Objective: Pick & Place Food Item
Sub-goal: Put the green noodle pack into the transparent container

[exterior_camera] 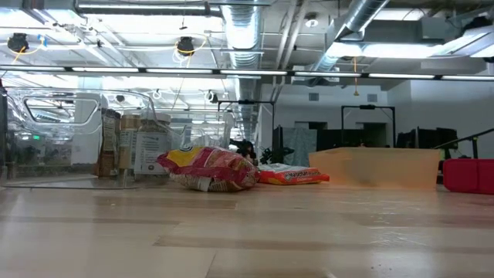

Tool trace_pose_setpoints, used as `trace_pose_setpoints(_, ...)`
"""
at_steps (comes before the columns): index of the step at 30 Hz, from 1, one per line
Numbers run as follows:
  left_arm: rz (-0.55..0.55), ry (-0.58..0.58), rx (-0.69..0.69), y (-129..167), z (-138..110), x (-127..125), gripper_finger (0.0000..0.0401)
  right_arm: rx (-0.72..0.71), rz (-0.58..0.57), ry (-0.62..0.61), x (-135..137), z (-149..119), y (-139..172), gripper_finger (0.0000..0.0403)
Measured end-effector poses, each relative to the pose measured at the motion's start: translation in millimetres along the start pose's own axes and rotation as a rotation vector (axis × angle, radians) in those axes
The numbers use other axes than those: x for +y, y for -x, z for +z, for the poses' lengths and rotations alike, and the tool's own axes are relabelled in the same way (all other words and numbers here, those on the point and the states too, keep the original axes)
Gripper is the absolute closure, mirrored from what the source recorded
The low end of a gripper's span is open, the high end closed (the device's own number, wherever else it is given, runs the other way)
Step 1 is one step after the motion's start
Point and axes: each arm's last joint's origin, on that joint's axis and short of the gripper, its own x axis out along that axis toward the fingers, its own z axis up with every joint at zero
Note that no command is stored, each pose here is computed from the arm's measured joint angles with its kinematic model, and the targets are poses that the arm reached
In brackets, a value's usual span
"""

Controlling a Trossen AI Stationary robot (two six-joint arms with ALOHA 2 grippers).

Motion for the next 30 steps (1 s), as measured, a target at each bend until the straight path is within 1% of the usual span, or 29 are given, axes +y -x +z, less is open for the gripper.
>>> trace_pose_setpoints(4,0.011,0.001,-0.001,-0.7,0.3,1.9,0.0196,-0.026,0.010,-0.004,-4.6,-1.6,10.4,0.0337)
trace_pose_setpoints(7,0.010,0.000,0.001,-0.6,0.1,1.8,0.0196,-0.028,0.011,0.027,-5.0,-1.7,11.3,0.0337)
trace_pose_setpoints(9,-0.001,0.020,0.002,-0.6,0.2,1.3,0.0196,-0.027,0.010,0.048,-4.7,-1.6,10.6,0.0337)
trace_pose_setpoints(11,-0.036,0.031,0.000,-0.3,0.9,-0.6,0.0196,-0.023,0.008,0.056,-4.1,-1.4,9.1,0.0337)
trace_pose_setpoints(13,-0.079,0.044,-0.032,1.0,3.7,-5.7,0.0196,-0.019,0.006,0.058,-3.4,-1.2,7.4,0.0337)
trace_pose_setpoints(16,-0.192,0.077,-0.136,-1.0,12.9,-15.0,0.0196,-0.009,-0.003,0.044,-1.3,-0.2,2.5,0.0337)
trace_pose_setpoints(17,-0.216,0.076,-0.154,-1.1,16.3,-17.4,0.0196,-0.009,-0.013,0.029,-1.1,0.1,1.0,0.0337)
trace_pose_setpoints(19,-0.233,0.088,-0.213,-6.0,30.8,-23.9,0.0196,-0.010,-0.033,0.001,-0.1,0.7,-2.4,0.0337)
trace_pose_setpoints(21,-0.216,0.039,-0.195,-10.2,37.7,-27.3,0.0196,-0.009,-0.049,-0.006,0.7,1.3,-5.2,0.0337)
trace_pose_setpoints(23,-0.187,-0.033,-0.204,-21.8,44.5,-32.0,0.0196,-0.002,-0.060,-0.006,2.0,1.8,-9.4,0.0337)
trace_pose_setpoints(24,-0.138,-0.064,-0.166,-27.4,42.5,-30.4,0.0196,0.001,-0.062,-0.009,2.2,1.8,-10.4,0.0337)
trace_pose_setpoints(26,-0.052,-0.078,-0.126,-42.6,40.1,-29.5,0.0196,0.004,-0.066,-0.035,3.6,2.7,-13.2,0.0337)
trace_pose_setpoints(28,0.034,-0.111,-0.020,-50.8,31.2,-21.9,0.0196,0.011,-0.069,-0.063,4.0,2.0,-14.6,0.0337)
trace_pose_setpoints(30,0.103,-0.078,0.031,-60.7,24.7,-16.1,0.0196,0.013,-0.066,-0.090,4.6,1.2,-14.0,0.0337)
